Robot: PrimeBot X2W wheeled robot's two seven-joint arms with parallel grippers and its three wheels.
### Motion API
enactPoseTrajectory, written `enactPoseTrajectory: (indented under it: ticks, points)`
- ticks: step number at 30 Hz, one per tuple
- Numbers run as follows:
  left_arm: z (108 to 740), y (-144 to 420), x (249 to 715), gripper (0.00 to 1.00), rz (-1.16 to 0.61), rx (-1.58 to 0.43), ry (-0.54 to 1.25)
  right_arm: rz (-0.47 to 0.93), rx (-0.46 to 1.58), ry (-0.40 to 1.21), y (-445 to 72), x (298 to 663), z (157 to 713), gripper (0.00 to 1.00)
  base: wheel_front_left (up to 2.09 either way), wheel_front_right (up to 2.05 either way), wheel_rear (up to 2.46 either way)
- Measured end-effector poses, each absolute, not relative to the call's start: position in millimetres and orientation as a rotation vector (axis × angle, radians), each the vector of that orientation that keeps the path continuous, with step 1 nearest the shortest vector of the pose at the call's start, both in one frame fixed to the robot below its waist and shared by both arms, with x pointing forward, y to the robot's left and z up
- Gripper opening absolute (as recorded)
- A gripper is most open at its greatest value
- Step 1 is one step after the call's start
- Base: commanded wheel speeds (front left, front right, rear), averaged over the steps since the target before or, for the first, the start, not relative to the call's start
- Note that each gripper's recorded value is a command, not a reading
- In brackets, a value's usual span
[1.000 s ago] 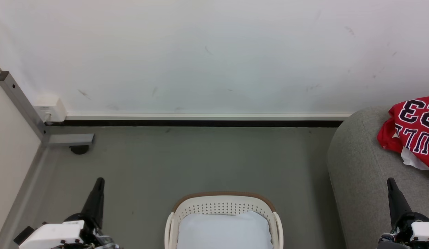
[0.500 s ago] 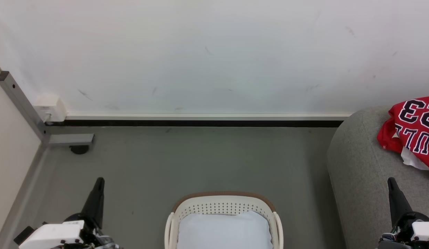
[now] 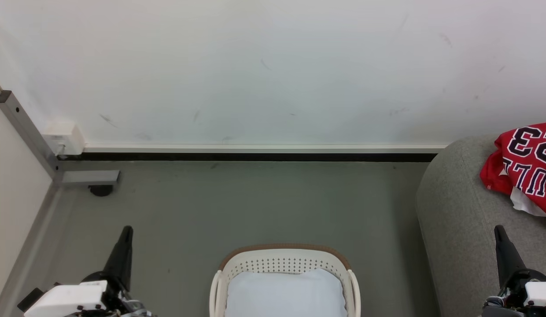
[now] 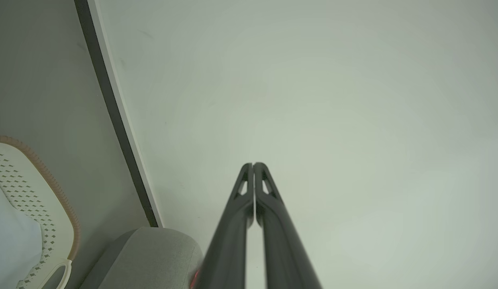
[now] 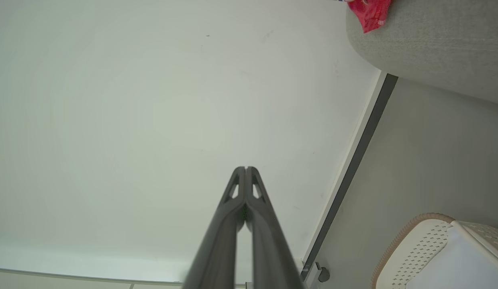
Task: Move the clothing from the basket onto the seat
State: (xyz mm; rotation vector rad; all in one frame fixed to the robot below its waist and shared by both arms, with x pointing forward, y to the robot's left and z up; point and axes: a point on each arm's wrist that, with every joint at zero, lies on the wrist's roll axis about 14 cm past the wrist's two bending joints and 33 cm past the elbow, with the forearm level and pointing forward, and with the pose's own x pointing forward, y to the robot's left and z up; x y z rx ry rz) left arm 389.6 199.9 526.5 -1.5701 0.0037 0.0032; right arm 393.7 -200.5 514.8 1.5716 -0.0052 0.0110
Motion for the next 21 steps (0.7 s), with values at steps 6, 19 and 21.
enactPoseTrajectory:
  ticks: [6,19,21]
  points:
    - [526.5,199.9,389.6,0.0,0.003,-1.57,0.004,0.012,1.571,-0.006,-200.4,393.7,515.4,0.0,0.0,0.0,0.0]
    - [526.6,199.9,389.6,0.0,0.003,-1.57,0.003,0.011,1.576,-0.005,-200.5,393.5,516.2,0.0,0.0,0.0,0.0]
    - [526.5,200.0,389.6,0.0,0.003,-1.57,0.003,0.01,1.576,-0.007,-200.7,393.5,516.4,0.0,0.0,0.0,0.0]
